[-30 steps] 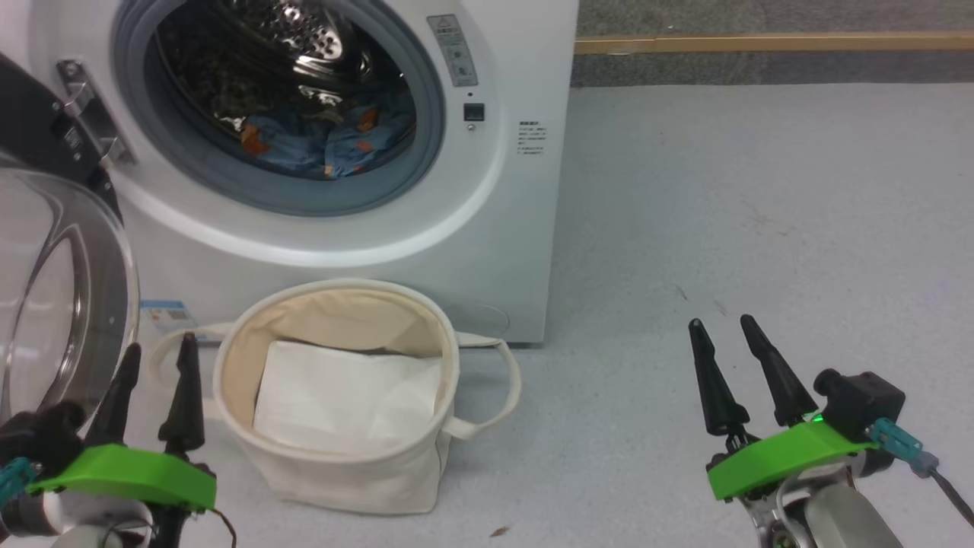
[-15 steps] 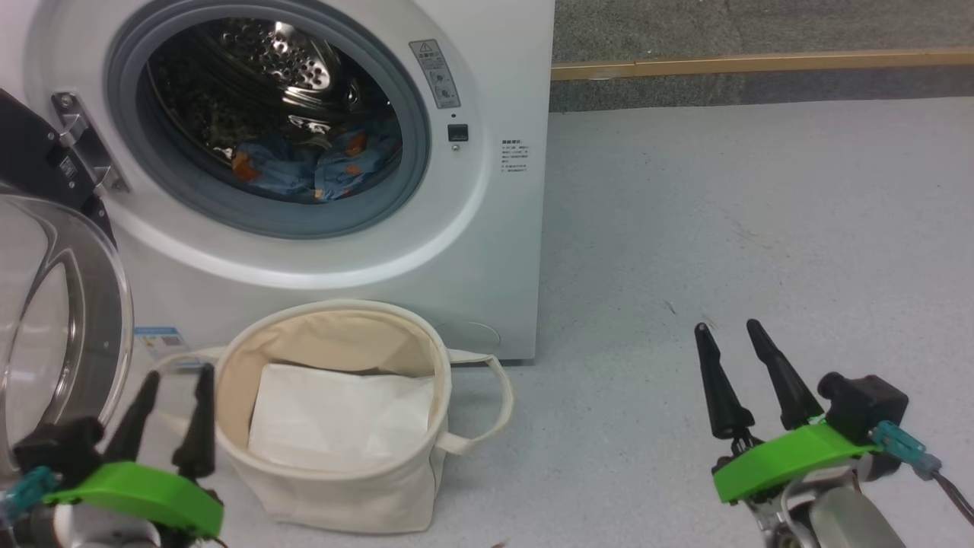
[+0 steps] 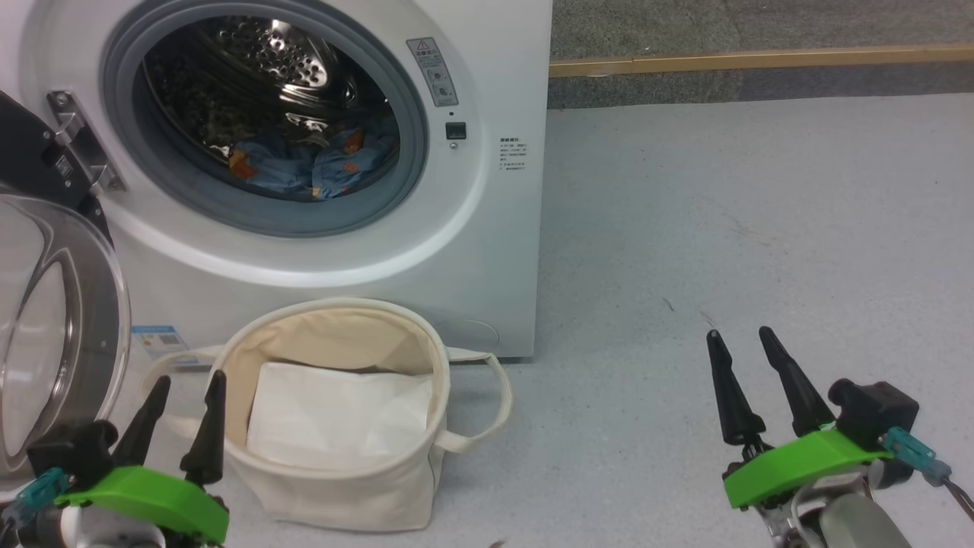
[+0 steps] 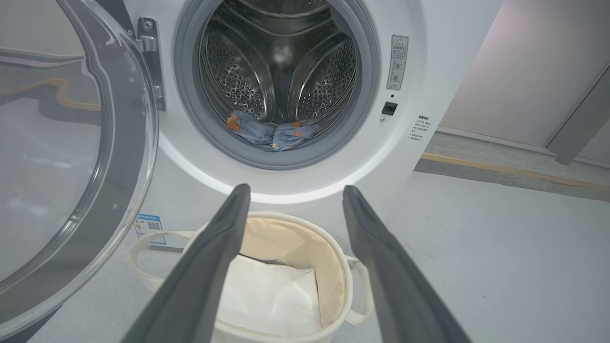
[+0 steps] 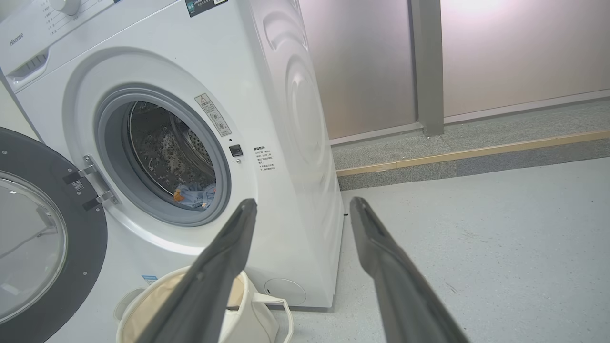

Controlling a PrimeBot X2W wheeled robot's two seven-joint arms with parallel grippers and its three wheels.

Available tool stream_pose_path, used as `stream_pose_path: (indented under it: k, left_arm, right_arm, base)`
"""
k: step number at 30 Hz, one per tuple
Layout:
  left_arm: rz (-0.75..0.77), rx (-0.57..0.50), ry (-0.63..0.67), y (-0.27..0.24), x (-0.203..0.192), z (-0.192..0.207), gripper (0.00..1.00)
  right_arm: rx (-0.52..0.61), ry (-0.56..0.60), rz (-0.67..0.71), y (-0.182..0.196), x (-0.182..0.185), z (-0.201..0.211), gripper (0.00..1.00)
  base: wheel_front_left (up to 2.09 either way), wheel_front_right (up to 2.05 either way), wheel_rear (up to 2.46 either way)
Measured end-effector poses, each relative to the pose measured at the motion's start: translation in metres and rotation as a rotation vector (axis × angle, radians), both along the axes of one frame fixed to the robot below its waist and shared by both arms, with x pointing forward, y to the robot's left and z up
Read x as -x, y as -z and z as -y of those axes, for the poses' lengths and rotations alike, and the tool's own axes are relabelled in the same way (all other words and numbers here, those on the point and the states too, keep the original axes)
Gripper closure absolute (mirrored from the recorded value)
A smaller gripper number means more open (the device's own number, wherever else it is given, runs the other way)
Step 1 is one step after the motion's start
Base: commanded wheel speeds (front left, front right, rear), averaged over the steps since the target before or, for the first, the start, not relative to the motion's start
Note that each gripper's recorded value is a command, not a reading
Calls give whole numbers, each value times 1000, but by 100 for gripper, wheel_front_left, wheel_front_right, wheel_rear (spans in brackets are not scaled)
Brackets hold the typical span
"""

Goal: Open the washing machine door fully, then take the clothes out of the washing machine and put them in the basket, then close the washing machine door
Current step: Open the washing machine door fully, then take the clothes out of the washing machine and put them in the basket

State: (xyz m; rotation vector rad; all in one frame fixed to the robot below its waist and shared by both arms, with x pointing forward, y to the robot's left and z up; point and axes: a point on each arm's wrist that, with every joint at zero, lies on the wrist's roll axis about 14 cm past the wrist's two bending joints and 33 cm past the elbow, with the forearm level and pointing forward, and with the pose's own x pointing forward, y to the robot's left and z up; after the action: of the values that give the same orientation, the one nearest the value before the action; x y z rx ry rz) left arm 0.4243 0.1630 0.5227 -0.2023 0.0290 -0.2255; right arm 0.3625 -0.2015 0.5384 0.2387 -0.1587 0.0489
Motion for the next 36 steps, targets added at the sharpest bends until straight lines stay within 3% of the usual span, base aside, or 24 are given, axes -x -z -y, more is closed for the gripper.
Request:
stream_pose_path:
  k: [15, 36]
  left_arm:
    - [45, 19, 38, -12, -1, 6, 0]
    - [25, 26, -2, -7, -9, -1, 0]
  right_arm:
    - [-4, -7, -14, 5, -3, -3, 0]
    - [-8, -23, -42, 14, -9, -9, 0]
  base:
    - [56, -25, -31]
    - [184, -176, -8]
